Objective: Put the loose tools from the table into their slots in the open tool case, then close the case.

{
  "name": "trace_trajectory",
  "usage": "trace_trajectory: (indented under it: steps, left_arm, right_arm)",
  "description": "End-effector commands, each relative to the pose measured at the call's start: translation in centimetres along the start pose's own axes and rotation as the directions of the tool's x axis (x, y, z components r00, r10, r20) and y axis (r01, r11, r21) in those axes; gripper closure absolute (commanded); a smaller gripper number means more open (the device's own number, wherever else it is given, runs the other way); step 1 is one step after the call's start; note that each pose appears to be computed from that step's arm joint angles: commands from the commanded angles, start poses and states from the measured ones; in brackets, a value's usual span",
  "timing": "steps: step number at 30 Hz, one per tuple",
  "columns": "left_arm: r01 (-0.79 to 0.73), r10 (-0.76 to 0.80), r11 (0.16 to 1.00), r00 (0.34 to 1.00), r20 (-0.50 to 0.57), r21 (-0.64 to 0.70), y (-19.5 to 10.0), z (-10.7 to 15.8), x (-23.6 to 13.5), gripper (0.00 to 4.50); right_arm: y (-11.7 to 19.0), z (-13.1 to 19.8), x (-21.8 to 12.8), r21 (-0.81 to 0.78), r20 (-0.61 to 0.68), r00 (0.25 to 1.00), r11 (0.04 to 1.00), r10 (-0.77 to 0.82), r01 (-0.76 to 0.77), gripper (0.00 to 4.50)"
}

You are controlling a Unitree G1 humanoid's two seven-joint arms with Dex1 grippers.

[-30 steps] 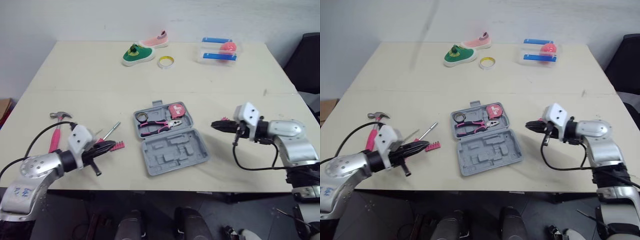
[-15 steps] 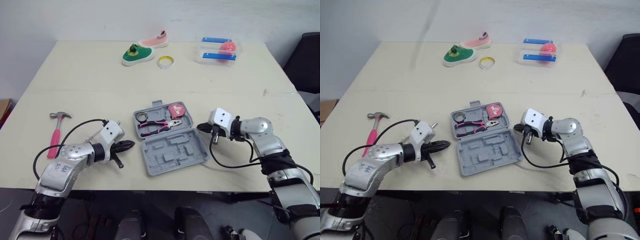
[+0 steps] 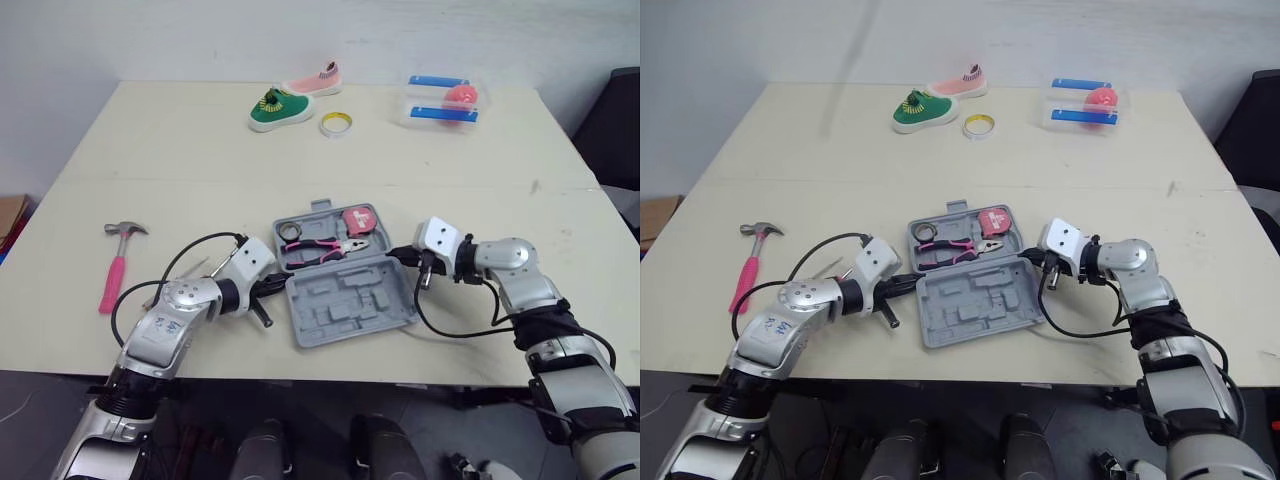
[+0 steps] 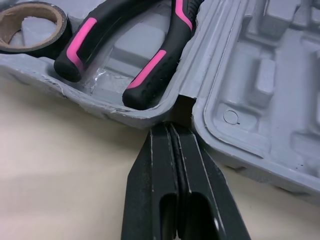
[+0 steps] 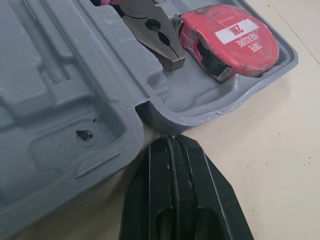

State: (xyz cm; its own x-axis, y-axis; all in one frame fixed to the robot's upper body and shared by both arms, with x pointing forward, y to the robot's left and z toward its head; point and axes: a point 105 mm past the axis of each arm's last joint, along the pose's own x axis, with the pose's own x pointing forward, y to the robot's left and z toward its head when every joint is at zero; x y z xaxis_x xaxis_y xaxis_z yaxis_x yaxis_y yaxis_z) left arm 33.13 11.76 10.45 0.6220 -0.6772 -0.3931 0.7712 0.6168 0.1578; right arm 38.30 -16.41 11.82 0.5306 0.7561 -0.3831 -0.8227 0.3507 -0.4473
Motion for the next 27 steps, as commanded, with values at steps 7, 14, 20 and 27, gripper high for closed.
trace_trajectory:
  steps: [7,14,20,27]
  left_arm:
    - [0.101,-0.103,0.989,0.995,0.009,0.11,-0.9,0.5,1.7,4.5]
    - [0.125,-0.127,0.979,0.992,0.004,0.158,-0.3,0.4,2.4,4.5]
    - [0.116,-0.124,0.969,0.992,0.022,0.216,1.7,1.6,0.1,4.5]
    - [0.068,-0.118,0.969,0.972,0.203,0.238,3.8,3.7,-7.8,4.02]
  right_arm:
    - [2.2,0.1,-2.7,0.017,-0.01,0.999,0.999,0.045,-0.045,4.46]
    - [2.6,-0.3,-3.8,0.078,-0.009,1.0,0.996,-0.03,0.03,4.46]
    - [1.5,-1.3,-5.9,0.063,-0.039,0.993,0.992,-0.11,0.112,4.46]
    - [-0.3,0.1,-12.3,0.05,0.078,0.97,0.973,-0.228,0.225,3.85]
